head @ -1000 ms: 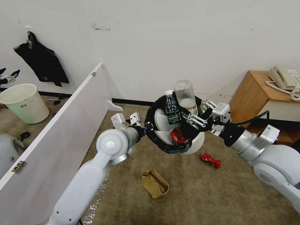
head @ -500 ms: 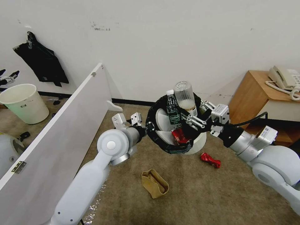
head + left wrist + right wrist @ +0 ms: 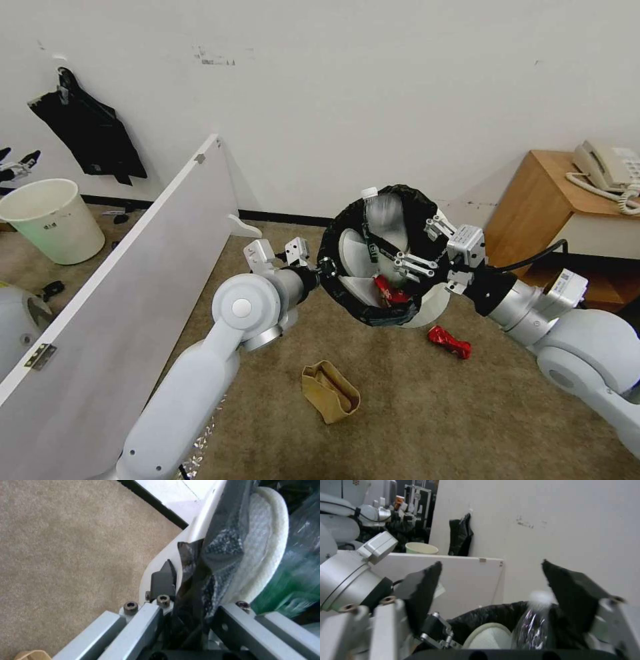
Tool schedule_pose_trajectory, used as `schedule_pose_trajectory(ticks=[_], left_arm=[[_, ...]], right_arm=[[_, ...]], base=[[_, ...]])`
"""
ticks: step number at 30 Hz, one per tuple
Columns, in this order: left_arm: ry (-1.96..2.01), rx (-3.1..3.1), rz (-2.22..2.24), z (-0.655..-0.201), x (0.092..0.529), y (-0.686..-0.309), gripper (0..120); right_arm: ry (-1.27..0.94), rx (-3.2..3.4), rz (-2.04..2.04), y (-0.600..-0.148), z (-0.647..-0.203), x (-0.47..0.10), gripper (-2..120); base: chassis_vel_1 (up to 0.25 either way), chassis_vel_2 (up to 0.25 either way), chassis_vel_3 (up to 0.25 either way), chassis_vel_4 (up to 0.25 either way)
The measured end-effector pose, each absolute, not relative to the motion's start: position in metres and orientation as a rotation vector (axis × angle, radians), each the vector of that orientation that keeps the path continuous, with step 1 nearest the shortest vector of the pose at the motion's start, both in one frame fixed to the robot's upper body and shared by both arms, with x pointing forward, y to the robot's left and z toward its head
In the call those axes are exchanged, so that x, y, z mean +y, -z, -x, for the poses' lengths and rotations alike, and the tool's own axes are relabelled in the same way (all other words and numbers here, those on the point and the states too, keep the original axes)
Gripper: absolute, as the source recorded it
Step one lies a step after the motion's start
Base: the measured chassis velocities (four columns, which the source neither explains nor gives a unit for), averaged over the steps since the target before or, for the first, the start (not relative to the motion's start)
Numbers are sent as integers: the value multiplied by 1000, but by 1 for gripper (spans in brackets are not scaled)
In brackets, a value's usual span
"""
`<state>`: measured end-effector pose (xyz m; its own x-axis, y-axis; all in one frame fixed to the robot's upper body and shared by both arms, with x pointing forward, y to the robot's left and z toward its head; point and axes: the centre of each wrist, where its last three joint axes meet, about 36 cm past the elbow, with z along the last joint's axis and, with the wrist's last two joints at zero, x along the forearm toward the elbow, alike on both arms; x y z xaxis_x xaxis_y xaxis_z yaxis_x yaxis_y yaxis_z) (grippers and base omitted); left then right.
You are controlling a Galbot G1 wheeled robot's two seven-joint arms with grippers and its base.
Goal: Pick up the trash bin, then pick up the garbage from the floor and place it into the trash bin.
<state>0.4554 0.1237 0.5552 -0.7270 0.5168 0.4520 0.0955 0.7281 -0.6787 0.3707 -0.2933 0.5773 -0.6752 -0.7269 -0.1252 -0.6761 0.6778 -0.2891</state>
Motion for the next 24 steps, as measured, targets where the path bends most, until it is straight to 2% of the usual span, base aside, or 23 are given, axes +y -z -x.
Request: schedule_pose_trajectory(ticks=[1, 4, 6, 24], left_arm=[[-850, -2284, 461, -455, 124, -555, 1], [-851, -2284, 459, -455, 124, -555, 1], [-852, -2284, 458, -456, 125, -555, 1], [-852, -2286, 442, -455, 129, -553, 1]], right_arm=[[322, 2662, 1131, -577, -371, -293, 84], [323, 2662, 1131, -577, -371, -293, 96], [324, 2661, 1130, -578, -371, -294, 99], [320, 2653, 1114, -582, -373, -296, 100]], base=[[0, 0, 0, 0], [0, 0, 0, 0], [0, 0, 0, 0], [0, 0, 0, 0]])
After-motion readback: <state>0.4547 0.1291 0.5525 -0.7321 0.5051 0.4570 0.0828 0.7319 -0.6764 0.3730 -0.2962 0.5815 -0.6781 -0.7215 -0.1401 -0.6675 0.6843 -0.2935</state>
